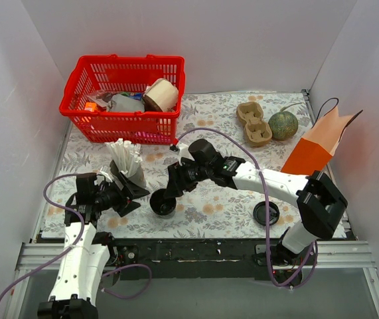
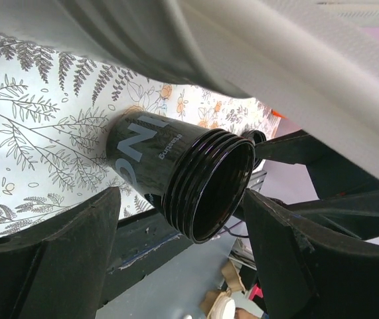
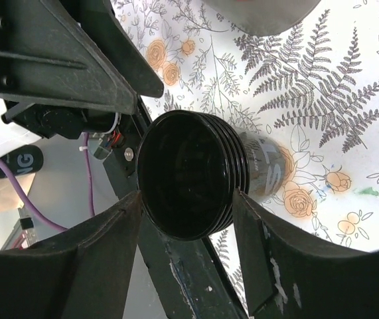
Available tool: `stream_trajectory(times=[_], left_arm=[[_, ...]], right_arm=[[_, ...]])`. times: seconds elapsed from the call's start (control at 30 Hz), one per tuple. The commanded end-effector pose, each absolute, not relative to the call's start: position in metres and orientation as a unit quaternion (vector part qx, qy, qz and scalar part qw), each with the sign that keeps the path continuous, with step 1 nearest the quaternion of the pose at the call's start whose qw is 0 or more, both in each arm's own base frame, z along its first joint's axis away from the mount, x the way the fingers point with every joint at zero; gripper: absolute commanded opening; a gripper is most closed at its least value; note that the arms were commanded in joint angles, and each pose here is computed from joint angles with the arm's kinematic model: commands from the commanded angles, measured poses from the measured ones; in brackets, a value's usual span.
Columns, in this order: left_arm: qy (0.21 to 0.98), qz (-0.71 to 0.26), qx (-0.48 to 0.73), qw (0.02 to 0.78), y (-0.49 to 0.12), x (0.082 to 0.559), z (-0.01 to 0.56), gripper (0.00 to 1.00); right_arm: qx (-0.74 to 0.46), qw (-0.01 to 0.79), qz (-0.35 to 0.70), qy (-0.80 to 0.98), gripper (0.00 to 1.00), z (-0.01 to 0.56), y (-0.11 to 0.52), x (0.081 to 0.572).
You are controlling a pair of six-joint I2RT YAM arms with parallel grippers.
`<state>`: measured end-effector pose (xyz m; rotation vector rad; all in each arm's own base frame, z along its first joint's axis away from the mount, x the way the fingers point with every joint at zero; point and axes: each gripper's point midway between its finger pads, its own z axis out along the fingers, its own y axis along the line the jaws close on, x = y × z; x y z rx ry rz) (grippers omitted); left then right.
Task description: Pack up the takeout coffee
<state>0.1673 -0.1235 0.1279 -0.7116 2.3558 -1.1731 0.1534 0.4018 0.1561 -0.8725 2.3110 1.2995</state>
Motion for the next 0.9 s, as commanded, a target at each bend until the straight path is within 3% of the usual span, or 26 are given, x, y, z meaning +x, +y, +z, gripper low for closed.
stream_trajectory(times=[0.0, 0.33, 0.47, 0.73, 0.8, 0.87], left_arm=[[0.844, -0.433, -0.239, 0.207, -0.13, 0.17, 0.131, 0.73], [0.855, -0.434, -0.218, 0.182, -0.149, 0.165, 0.124, 0.73], [0.859, -0.427, -0.217, 0.18, -0.152, 0.164, 0.123, 0.72], [0.862, -0.425, -0.214, 0.177, -0.154, 0.162, 0.12, 0.73], [0.861, -0.425, -0.215, 0.181, -0.153, 0.162, 0.122, 0.73], [0.86, -0.423, -0.215, 0.189, -0.152, 0.163, 0.124, 0.73]], right_arm=[[-0.314, 0.172, 0.463, 0.81, 0.63, 0.167, 0.413, 0.153], [-0.317, 0.167, 0.436, 0.826, 0.48, 0.154, 0.412, 0.155], [-0.315, 0.17, 0.431, 0.828, 0.35, 0.153, 0.41, 0.157], [-0.316, 0.168, 0.406, 0.841, 0.23, 0.142, 0.409, 0.156], [-0.316, 0.166, 0.397, 0.845, 0.19, 0.138, 0.409, 0.155], [-0.314, 0.171, 0.388, 0.849, 0.08, 0.136, 0.409, 0.156]])
